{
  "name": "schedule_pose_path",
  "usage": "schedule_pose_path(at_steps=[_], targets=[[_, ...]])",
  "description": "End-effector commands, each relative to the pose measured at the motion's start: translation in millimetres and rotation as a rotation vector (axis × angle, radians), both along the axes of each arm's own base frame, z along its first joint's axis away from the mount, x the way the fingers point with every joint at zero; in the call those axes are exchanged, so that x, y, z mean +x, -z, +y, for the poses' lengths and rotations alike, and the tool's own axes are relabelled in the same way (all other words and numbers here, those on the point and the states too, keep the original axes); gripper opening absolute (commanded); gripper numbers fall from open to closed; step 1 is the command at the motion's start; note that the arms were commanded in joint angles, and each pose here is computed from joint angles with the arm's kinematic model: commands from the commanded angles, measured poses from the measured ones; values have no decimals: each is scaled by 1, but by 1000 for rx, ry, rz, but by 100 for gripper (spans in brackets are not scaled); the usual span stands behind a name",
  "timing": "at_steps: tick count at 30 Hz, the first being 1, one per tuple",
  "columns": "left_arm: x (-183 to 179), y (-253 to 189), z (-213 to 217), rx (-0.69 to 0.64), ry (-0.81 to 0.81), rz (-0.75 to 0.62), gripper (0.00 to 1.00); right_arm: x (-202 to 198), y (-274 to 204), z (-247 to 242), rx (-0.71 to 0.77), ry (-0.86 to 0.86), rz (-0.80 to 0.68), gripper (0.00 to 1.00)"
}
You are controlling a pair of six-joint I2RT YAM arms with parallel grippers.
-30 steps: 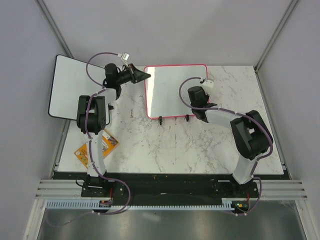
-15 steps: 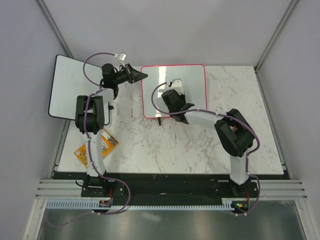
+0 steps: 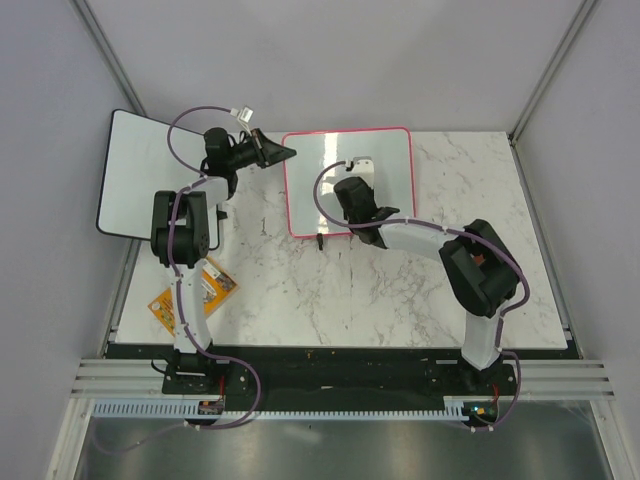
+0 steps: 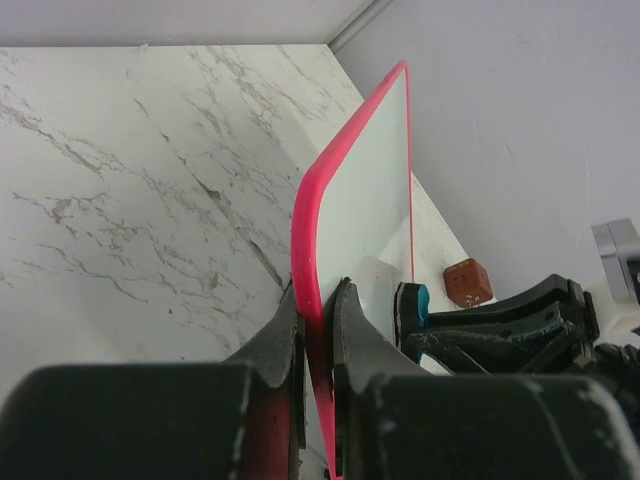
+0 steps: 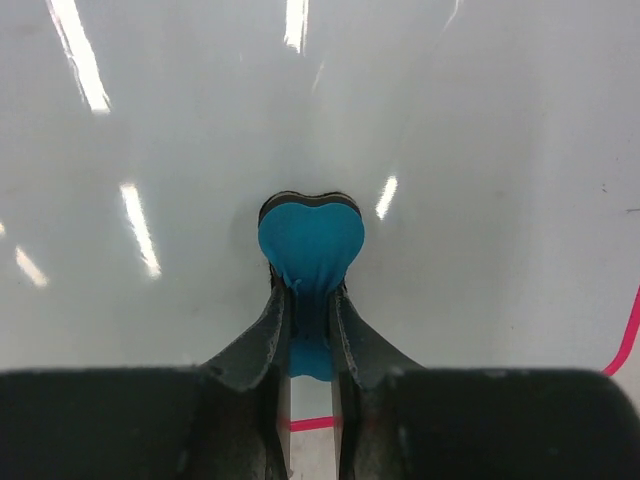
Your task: Erase the whiteboard
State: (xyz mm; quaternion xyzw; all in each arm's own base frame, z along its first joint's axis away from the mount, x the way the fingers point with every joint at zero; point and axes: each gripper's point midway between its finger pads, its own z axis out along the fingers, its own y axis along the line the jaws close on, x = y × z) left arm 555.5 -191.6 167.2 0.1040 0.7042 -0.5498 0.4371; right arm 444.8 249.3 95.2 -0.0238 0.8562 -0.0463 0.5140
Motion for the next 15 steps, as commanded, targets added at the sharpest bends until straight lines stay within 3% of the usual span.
schedule_pose_path(at_steps=[1,4,7,15], targets=[[5,12,-10,118,25,-214,2,-21,88,-92,5,159,256,0],[6,14,-10,119,24,-211,2,-23,77,-119,-22,210,224,0],[6,15,-10,117,24,-209,2,-22,70,-111,0,159,222,0],[5,14,-11,114,26,-207,2,-31,75,-17,-18,-133,240,0]])
